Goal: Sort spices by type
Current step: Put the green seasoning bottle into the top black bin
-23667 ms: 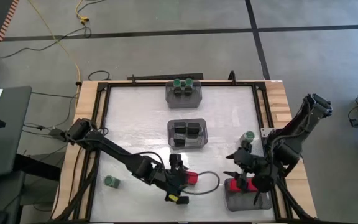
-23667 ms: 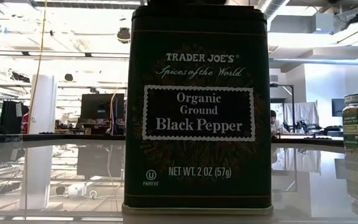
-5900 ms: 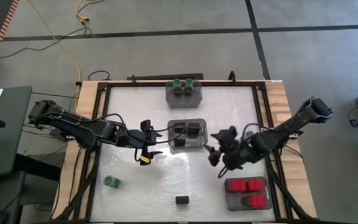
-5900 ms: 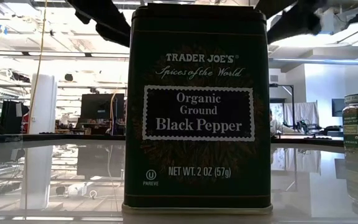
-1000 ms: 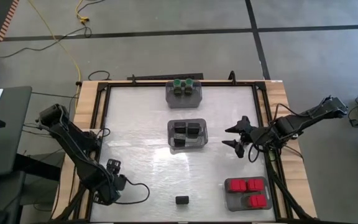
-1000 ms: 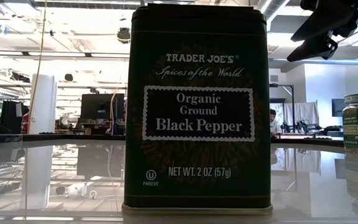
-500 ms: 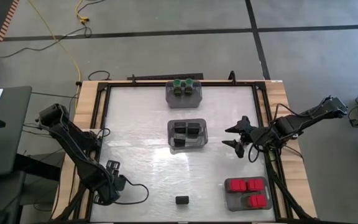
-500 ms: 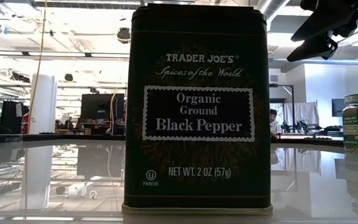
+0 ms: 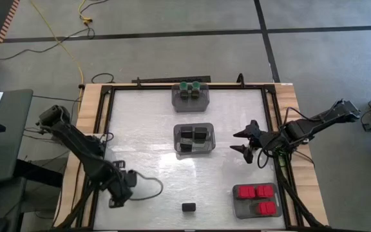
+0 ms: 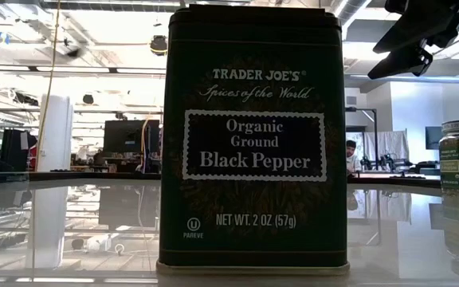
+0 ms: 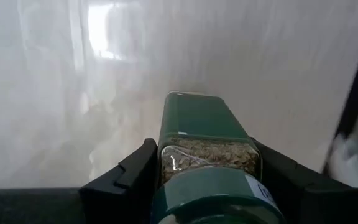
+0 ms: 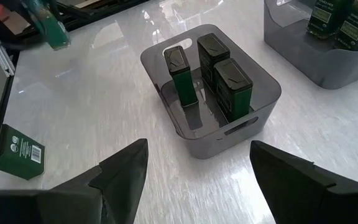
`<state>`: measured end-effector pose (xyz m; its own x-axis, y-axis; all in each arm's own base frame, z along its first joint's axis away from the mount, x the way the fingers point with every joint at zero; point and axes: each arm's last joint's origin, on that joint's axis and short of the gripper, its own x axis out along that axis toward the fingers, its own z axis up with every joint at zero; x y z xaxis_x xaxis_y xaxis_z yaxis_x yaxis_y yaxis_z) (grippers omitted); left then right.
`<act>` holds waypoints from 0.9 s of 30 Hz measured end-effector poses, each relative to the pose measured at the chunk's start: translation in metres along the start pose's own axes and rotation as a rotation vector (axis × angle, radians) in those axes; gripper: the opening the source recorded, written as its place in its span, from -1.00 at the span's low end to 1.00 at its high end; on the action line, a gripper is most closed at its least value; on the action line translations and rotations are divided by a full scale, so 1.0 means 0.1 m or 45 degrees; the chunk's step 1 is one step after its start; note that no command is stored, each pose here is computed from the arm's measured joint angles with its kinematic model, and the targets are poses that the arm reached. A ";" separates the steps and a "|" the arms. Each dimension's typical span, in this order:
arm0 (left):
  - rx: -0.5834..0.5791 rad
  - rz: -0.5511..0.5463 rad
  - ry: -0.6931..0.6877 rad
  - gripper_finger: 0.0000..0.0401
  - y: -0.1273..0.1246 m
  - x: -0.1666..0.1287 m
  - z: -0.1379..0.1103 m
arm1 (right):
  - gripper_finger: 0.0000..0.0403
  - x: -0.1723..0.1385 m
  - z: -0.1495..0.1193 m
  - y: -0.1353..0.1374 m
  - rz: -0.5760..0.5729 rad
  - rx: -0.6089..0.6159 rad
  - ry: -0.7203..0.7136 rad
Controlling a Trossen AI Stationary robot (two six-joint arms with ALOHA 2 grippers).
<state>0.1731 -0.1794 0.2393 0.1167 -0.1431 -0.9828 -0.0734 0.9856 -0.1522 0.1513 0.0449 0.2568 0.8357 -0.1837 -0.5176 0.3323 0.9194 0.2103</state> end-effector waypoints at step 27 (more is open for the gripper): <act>-0.386 0.413 -0.921 -0.01 1.78 -1.83 1.44 | 0.55 0.00 0.03 0.02 0.023 0.023 -0.036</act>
<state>0.2817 0.0357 0.4074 0.6411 0.3368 -0.6896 -0.4630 0.8864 0.0025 0.1532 0.0455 0.2598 0.8534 -0.1770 -0.4903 0.3247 0.9163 0.2344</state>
